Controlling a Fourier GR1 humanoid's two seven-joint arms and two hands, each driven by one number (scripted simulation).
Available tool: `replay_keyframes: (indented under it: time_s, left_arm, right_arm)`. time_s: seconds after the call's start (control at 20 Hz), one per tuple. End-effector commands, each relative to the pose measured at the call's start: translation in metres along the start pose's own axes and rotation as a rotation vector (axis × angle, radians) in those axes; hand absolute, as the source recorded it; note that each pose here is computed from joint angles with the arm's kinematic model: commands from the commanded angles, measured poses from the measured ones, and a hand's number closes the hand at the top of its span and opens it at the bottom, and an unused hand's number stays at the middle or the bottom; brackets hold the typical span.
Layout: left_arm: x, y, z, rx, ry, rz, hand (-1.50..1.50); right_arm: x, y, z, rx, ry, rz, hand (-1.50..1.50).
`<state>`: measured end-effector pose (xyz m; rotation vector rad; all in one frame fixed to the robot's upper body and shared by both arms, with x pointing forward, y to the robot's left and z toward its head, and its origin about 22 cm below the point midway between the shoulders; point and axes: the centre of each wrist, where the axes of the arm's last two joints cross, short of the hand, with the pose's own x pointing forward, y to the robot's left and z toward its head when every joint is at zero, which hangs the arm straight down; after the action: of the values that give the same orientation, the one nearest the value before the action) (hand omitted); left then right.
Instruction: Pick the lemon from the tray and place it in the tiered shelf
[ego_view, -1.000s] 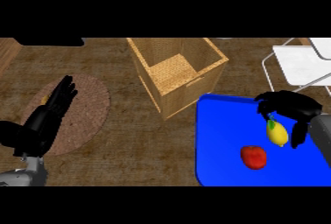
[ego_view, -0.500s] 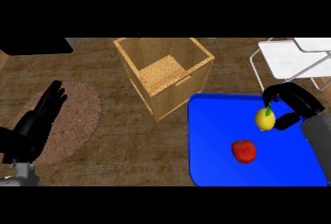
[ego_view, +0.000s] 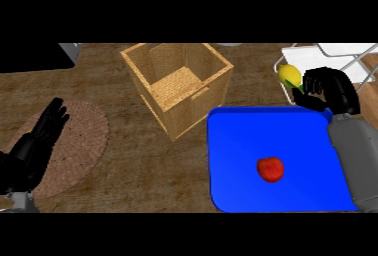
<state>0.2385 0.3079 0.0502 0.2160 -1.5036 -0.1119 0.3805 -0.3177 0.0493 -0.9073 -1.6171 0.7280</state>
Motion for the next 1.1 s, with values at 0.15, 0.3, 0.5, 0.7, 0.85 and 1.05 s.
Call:
replay_keyframes:
  time_s: [0.15, 0.3, 0.5, 0.7, 0.85, 1.05]
  left_arm:
    - [-0.003, -0.001, 0.000, -0.004, 0.003, 0.007, 0.00]
    - [0.012, -0.003, 0.001, -0.027, -0.026, 0.016, 0.00]
    - [0.011, -0.009, -0.004, -0.038, -0.044, 0.011, 0.00]
    - [0.004, -0.010, -0.006, -0.076, -0.067, 0.015, 0.00]
    - [0.015, -0.023, -0.014, -0.092, -0.057, 0.024, 0.00]
    - [0.009, -0.025, -0.006, -0.094, -0.060, 0.019, 0.00]
  right_arm:
    - [0.090, -0.037, -0.022, -0.220, 0.059, -0.057, 1.50]
    - [0.125, -0.058, -0.019, -0.246, 0.117, -0.055, 1.50]
    - [0.162, -0.103, 0.000, -0.292, 0.169, -0.040, 1.50]
    - [0.188, -0.137, 0.024, -0.337, 0.182, -0.079, 1.50]
    - [0.181, -0.150, 0.014, -0.370, 0.178, -0.138, 1.50]
    - [0.208, -0.143, 0.009, -0.381, 0.117, -0.741, 1.50]
